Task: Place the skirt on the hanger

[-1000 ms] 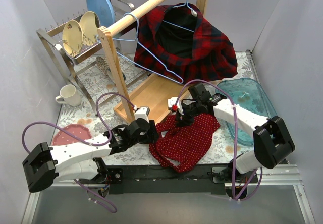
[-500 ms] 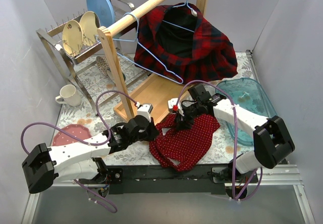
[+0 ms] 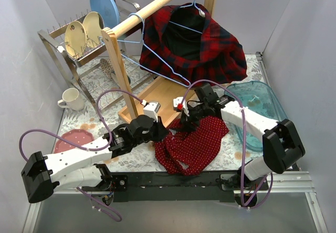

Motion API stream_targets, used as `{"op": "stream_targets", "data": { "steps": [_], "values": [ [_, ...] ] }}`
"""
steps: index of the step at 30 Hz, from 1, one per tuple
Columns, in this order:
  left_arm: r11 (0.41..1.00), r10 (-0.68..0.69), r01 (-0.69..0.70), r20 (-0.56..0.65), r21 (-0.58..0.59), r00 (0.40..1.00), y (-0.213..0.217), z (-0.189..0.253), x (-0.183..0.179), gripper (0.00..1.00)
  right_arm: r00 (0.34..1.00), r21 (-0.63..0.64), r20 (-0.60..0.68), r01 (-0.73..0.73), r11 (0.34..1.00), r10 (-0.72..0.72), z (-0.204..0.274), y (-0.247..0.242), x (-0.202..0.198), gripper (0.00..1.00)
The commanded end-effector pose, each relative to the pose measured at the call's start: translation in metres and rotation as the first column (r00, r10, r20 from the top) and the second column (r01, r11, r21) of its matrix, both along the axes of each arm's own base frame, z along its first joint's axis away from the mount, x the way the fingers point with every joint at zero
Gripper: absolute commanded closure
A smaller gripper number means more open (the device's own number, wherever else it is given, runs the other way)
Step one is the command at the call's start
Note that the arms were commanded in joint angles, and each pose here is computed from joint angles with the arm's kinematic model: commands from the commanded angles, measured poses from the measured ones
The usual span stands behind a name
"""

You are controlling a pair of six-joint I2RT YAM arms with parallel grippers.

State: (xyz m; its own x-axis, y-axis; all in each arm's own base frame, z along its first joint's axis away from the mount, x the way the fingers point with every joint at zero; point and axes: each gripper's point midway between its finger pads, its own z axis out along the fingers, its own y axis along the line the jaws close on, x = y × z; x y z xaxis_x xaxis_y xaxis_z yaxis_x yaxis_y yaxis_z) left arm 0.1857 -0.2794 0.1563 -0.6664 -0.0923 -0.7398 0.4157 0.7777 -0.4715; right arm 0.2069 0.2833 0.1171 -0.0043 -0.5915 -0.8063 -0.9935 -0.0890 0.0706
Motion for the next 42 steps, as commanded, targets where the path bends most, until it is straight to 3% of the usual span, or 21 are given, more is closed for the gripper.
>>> {"op": "stream_targets", "data": {
  "steps": [1,6,18,21,24,25,27,28,30,31,35,37,38,42],
  "values": [
    [1.000,-0.022,0.022,0.039,-0.005,0.999,-0.003,0.018,0.004,1.00,1.000,0.097,0.013,-0.012,0.995,0.011,0.038,0.016,0.006,0.47],
    [0.999,-0.044,0.044,0.044,0.009,0.998,-0.006,0.021,0.004,1.00,1.000,0.099,0.010,-0.002,0.995,0.002,0.041,0.017,0.009,0.49],
    [0.999,-0.036,0.037,0.054,-0.010,0.998,-0.004,0.027,0.003,1.00,0.996,-0.034,0.032,0.081,0.996,-0.080,-0.001,-0.006,0.015,0.54],
    [0.999,-0.040,0.041,0.045,-0.026,0.998,-0.003,0.023,0.001,1.00,0.983,-0.035,0.054,0.180,0.983,-0.178,-0.001,-0.020,0.031,0.61],
    [0.998,-0.049,0.049,0.023,-0.035,0.999,-0.005,0.014,-0.002,1.00,0.964,-0.009,0.068,0.259,0.966,-0.258,0.008,-0.038,0.048,0.84],
    [0.998,-0.051,0.052,0.020,-0.038,0.998,-0.006,0.013,-0.003,1.00,0.957,-0.002,0.060,0.284,0.959,-0.283,0.009,-0.044,0.051,0.97],
    [0.998,-0.053,0.053,0.006,-0.044,0.999,-0.009,0.007,-0.003,1.00,0.943,0.050,0.085,0.318,0.947,-0.321,0.027,-0.055,0.058,0.99],
    [0.998,-0.051,0.050,0.001,-0.043,0.999,-0.010,0.004,-0.003,0.96,0.936,0.070,0.097,0.333,0.940,-0.339,0.036,-0.059,0.060,0.99],
    [0.998,-0.041,0.040,-0.013,-0.044,0.999,-0.013,0.000,-0.001,0.78,0.916,0.120,0.154,0.356,0.927,-0.372,0.061,-0.068,0.063,0.99],
    [0.998,-0.039,0.039,-0.015,-0.048,0.999,-0.014,0.000,0.000,0.58,0.904,0.143,0.182,0.364,0.920,-0.386,0.073,-0.070,0.065,0.99],
    [0.992,-0.082,0.080,-0.010,-0.098,0.997,-0.033,0.012,0.001,0.37,0.826,0.238,0.314,0.410,0.881,-0.469,0.133,-0.084,0.066,0.99],
    [0.986,-0.108,0.108,0.009,-0.129,0.994,-0.042,0.026,0.002,0.31,0.810,0.256,0.327,0.420,0.871,-0.487,0.148,-0.088,0.063,0.99],
    [0.975,-0.143,0.145,0.025,-0.167,0.989,-0.050,0.037,-0.001,0.24,0.795,0.279,0.343,0.421,0.863,-0.500,0.163,-0.090,0.060,0.99],
    [0.940,-0.195,0.214,0.094,-0.267,0.976,-0.061,0.077,-0.008,0.18,0.783,0.295,0.350,0.429,0.854,-0.514,0.177,-0.094,0.054,0.99]
  ]
}}
